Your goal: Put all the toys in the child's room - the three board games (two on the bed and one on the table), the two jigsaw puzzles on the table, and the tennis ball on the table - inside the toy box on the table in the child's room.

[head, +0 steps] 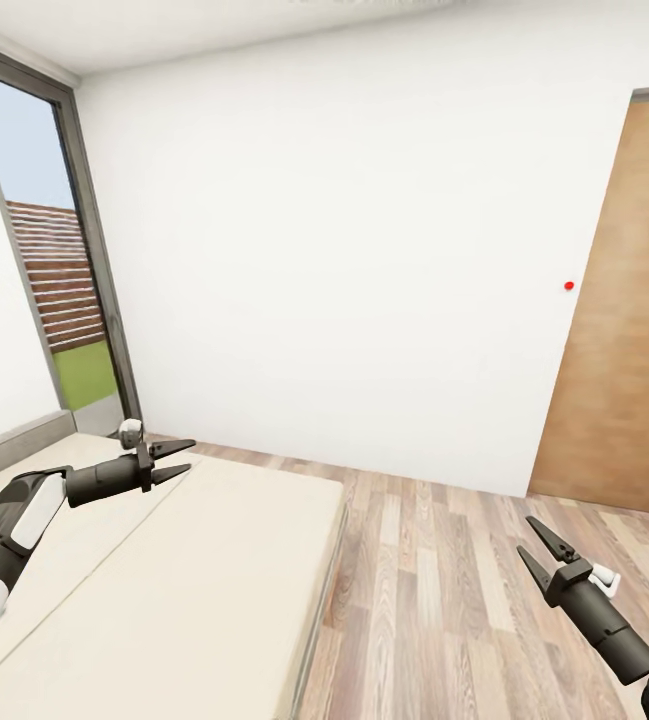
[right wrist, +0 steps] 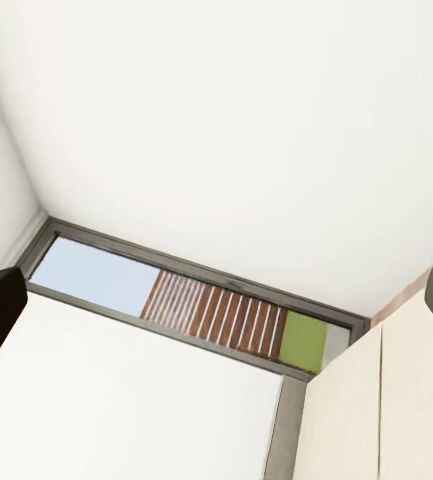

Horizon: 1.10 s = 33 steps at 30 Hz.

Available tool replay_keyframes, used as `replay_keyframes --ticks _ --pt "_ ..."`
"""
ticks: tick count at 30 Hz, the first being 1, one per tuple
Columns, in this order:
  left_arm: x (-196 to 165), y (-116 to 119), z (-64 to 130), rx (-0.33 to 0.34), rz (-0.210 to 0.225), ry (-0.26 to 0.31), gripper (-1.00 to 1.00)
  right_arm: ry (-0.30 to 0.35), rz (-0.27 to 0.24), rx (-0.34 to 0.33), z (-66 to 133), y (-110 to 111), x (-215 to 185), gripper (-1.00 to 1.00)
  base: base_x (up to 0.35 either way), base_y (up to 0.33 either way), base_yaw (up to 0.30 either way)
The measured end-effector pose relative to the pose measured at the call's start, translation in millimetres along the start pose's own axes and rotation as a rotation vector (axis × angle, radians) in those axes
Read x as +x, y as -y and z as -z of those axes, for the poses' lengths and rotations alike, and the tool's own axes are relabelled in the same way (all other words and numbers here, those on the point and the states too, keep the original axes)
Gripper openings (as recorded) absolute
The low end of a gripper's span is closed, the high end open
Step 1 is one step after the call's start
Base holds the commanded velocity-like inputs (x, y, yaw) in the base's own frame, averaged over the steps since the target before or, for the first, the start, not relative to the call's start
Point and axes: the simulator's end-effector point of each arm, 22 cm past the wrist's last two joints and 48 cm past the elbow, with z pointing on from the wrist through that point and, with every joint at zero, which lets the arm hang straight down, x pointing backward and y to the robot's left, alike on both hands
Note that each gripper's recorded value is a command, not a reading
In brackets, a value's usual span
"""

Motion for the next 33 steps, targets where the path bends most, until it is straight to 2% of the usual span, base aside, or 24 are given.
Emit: replay_keyframes --ticks 8,20,33 --pt "-0.1 0.6 0.0 0.001 -0.001 0.000 1.00 0.000 0.000 0.002 0.0 0.4 0.0 1.00 -0.031 0.175 -0.089" --pt "-1.3 4.6 1.1 0.004 -0.006 0.003 1.00 0.002 0.001 -0.003 0.0 -2.4 -0.4 1.00 -0.008 0.074 -0.241" --pt "-3.0 9.7 2.4 0.009 -0.014 0.006 1.00 0.003 0.004 -0.011 0.2 -6.4 -1.3 1.00 -0.075 0.188 -0.257"
